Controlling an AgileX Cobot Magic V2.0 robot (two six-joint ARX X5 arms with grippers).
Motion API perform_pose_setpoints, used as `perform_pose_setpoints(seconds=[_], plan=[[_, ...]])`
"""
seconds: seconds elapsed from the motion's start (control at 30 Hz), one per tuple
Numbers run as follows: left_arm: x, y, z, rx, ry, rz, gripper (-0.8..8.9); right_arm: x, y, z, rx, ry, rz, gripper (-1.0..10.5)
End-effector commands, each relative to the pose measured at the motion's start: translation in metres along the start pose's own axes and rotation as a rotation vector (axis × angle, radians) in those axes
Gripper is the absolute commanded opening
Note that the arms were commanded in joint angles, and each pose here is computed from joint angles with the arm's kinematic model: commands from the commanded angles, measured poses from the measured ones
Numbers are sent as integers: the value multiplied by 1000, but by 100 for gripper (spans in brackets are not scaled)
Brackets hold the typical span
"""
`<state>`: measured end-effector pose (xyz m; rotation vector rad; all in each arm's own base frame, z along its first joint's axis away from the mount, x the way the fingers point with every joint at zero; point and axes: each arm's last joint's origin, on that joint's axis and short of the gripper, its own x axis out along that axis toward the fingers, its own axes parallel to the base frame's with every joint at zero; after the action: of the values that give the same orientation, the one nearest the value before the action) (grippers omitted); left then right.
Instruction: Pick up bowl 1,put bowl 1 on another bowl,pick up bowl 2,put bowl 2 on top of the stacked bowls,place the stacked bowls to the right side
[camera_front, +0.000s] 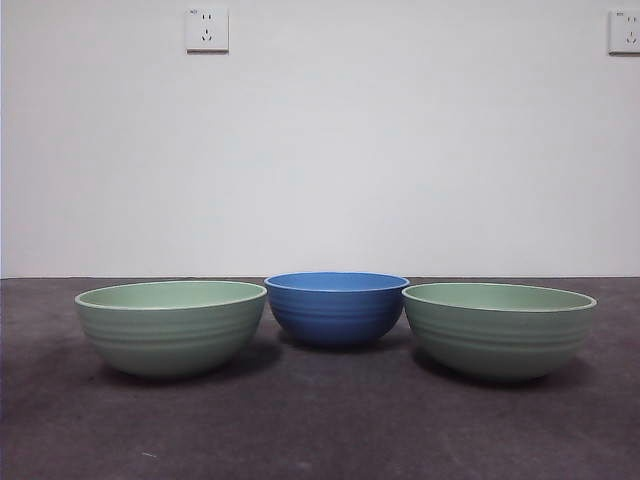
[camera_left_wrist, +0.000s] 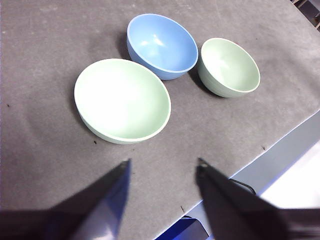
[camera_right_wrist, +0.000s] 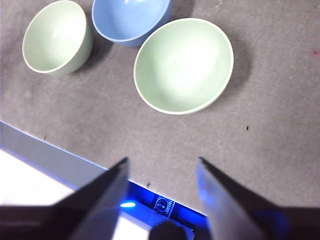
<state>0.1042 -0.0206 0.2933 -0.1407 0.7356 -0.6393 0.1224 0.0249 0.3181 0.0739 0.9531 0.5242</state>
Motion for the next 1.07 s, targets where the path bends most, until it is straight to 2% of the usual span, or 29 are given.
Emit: perform_pose_setpoints(seconds=[0.03,0.4,0.57,0.87,0.97,1.07], plan=[[-1,0,1,13,-4,0,611,1,-1,2,25,2,0,539],[-1,0,1,13,-4,-1,611,23,-12,21,91,15,-4,536],[-1,0,1,13,-4,-1,611,50,-26,39,119,34,-37,532],[-1,0,1,13,-4,-1,611,116,-56,59,171,151,-87,526],[-1,0,1,13,-4,-1,611,136,-62,61,167,180,-95,416],[-1,0,1,13,-4,-1,611,151,-66,63,164,192,-92,400]])
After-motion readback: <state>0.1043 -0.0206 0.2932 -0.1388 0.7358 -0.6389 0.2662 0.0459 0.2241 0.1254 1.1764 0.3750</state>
